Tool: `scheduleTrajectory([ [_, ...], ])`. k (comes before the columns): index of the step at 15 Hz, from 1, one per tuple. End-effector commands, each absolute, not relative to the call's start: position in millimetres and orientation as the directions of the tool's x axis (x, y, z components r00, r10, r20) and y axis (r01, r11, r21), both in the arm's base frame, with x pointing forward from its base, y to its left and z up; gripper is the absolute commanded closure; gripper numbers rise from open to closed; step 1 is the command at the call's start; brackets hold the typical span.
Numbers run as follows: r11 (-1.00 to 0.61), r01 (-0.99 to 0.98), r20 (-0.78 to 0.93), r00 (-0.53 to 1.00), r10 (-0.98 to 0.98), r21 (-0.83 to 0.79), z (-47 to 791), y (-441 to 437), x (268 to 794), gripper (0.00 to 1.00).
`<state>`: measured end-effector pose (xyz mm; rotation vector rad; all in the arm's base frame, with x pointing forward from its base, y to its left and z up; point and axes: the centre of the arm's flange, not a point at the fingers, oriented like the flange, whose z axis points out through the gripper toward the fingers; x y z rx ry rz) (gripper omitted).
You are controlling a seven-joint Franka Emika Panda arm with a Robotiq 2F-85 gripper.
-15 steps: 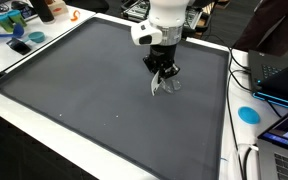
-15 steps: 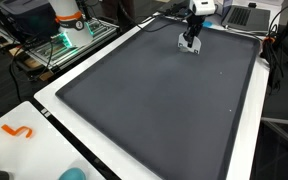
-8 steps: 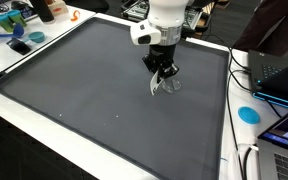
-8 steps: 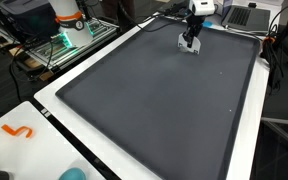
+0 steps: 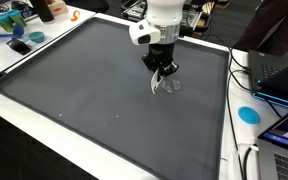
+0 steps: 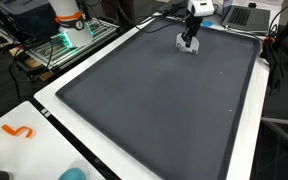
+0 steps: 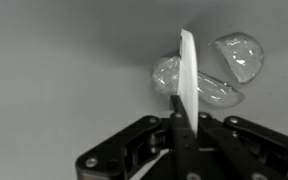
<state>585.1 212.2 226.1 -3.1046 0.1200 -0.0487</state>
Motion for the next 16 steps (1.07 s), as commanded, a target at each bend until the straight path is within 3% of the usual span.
scheduleTrajectory([
  [1, -0.995, -0.08, -0.094, 0.992, -0.085, 0.052, 166.9, 188.9, 544.9, 0.99],
  [7, -0.984, -0.146, -0.056, 0.987, -0.153, 0.104, 181.2, 182.9, 544.9, 0.99],
  [16, -0.998, -0.066, -0.049, 0.997, -0.066, 0.004, 220.8, 204.2, 550.9, 0.99],
])
